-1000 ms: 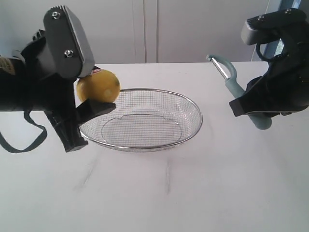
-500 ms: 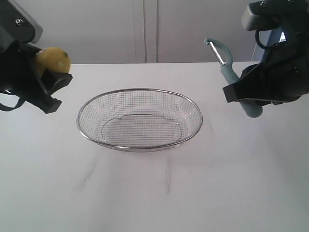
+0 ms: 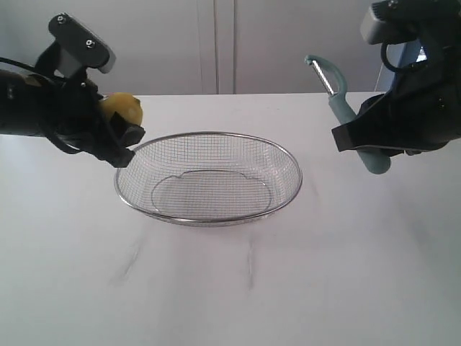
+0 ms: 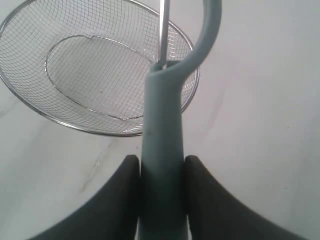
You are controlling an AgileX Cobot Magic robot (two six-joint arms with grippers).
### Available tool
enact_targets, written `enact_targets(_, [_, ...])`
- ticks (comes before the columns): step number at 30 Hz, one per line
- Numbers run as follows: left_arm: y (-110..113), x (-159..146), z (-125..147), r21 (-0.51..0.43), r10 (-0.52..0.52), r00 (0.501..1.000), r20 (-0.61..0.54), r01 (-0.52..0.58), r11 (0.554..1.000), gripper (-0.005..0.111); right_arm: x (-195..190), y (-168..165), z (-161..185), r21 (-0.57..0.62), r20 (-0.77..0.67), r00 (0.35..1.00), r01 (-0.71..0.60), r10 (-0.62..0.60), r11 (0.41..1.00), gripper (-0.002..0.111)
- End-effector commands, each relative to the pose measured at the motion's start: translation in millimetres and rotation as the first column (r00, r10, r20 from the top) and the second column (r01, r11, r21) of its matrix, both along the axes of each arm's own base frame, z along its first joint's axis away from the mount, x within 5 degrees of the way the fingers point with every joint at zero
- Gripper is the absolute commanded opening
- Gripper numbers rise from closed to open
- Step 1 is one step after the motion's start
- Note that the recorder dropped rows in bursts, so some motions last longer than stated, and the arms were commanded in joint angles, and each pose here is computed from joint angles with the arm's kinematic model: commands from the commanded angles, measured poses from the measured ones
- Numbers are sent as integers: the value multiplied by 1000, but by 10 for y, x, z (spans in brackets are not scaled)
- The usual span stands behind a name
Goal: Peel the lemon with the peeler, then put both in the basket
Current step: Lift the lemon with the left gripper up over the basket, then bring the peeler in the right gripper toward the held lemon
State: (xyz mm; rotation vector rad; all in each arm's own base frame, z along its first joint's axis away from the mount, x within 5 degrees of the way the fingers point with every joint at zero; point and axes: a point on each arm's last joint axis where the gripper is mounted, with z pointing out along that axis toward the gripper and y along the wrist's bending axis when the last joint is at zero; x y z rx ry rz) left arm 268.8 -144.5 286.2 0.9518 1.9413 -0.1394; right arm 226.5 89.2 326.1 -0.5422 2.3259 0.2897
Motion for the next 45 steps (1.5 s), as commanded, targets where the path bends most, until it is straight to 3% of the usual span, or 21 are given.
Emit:
enact_targets(1, [-231, -148, 75, -22, -112, 993, -38, 111, 994, 0, 0, -17, 8, 5, 12, 1000, 8, -8, 1000, 0])
enact_targets(4, [-391, -297, 95, -68, -294, 952, -86, 288, 955, 0, -1, -17, 7, 4, 10, 1000, 8, -8, 1000, 0])
enact_targets(5, [-434, -334, 134, -90, -387, 920, -60, 381, 920, 0, -1, -17, 7, 4, 10, 1000, 8, -8, 1000, 0])
enact_targets(7, [-445, -382, 283, -276, -539, 842, 30, 525, 805, 0, -3, -18, 6, 4, 8, 1000, 7, -7, 1000, 0])
enact_targets(9, [-307, -282, 380, -400, -527, 844, 96, 517, 756, 0, -10, -18, 0, 1, -2, 1000, 5, -5, 1000, 0])
enact_targets(10, [-190, -188, 396, -436, -480, 871, 101, 473, 766, 0, -12, -21, -4, -4, -5, 1000, 3, -3, 1000, 0])
enact_targets(15, [49, -134, 397, -440, -500, 860, 99, 489, 754, 0, -17, -22, -8, -8, -11, 1000, 2, -2, 1000, 0])
enact_targets(22, [51, -154, 392, -362, -545, 821, 168, 566, 741, 0, 5, -13, -24, 8, -20, 1000, 18, -18, 1000, 0])
enact_targets(27, [33, -253, 429, -285, -639, 728, 249, 686, 670, 0, 91, 67, -166, 64, -118, 993, 36, -28, 997, 0])
enact_targets(33, [72, -329, 500, -167, -651, 703, 286, 706, 689, 0, 168, 235, -304, 179, -202, 977, -31, 68, 983, 0])
enact_targets(36, [35, -375, 524, -36, -700, 611, 369, 762, 647, 0, 163, 327, -296, 261, -205, 967, -94, 150, 961, 0])
enact_targets(37, [3, -393, 524, -31, -708, 601, 371, 770, 637, 0, 151, 352, -278, 290, -203, 964, -109, 172, 951, 0])
enact_targets(45, [-250, -432, 485, 43, -697, 620, 361, 735, 676, 0, 88, 442, -218, 397, -202, 942, -173, 269, 901, 0])
